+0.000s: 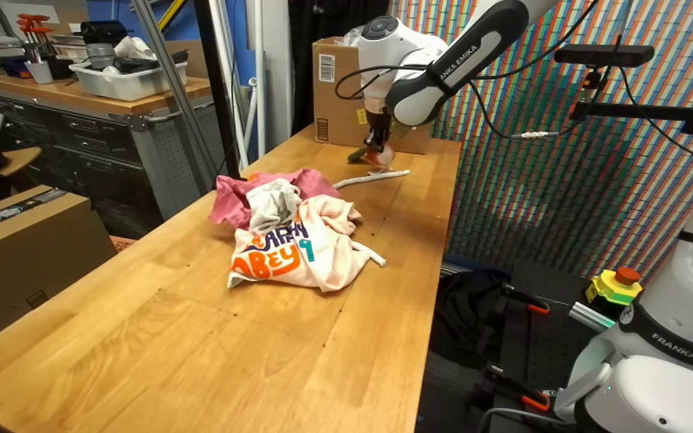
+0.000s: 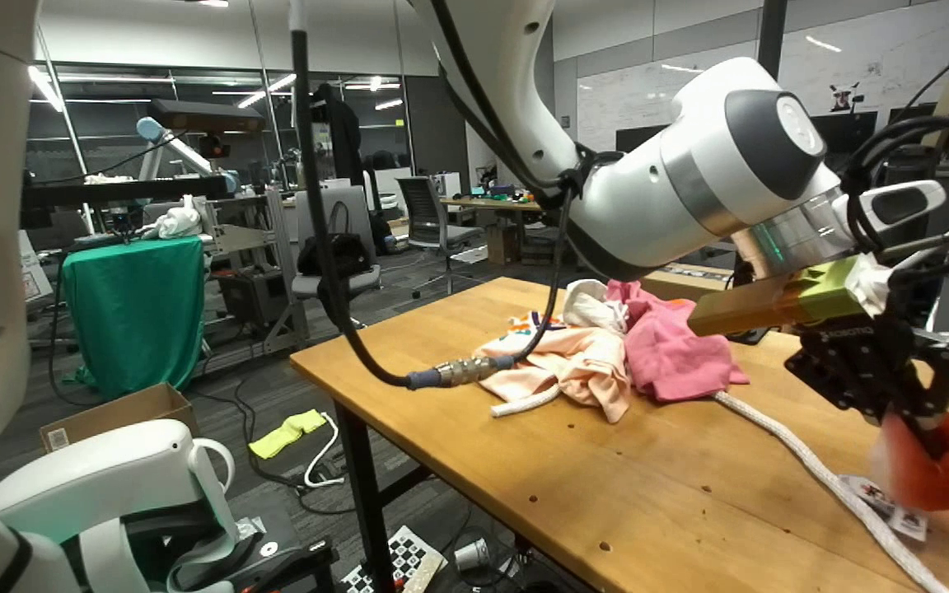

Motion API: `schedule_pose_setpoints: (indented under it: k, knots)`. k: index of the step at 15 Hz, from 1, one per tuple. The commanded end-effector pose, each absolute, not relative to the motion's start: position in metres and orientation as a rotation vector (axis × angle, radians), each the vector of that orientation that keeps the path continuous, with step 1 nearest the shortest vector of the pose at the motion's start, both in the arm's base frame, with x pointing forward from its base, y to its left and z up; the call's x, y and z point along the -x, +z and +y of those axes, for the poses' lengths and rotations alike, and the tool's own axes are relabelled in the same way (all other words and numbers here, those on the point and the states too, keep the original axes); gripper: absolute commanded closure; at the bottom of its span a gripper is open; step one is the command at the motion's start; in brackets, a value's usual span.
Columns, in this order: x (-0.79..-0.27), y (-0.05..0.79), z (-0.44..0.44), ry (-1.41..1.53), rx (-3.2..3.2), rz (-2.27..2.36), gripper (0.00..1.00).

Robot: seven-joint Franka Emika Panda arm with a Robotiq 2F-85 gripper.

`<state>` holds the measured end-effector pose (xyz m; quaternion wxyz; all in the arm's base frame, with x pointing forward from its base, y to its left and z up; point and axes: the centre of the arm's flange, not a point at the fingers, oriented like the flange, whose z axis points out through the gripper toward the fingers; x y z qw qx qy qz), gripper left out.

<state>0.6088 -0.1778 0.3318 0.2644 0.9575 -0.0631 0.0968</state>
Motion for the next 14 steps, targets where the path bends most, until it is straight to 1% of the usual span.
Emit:
schedule_pose_setpoints:
  k: [1, 5, 11, 14]
  knots:
    - [-0.626, 0.337, -0.211, 0.313, -2.468, -0.312, 0.91]
    - [-0.590, 0.331, -0.244, 0.321, -2.370, -0.450, 0.91]
    - [-0.534, 0.308, -0.294, 0.251, -2.274, -0.606, 0.91]
    - [-0.524, 0.296, -0.303, 0.228, -2.251, -0.632, 0.91]
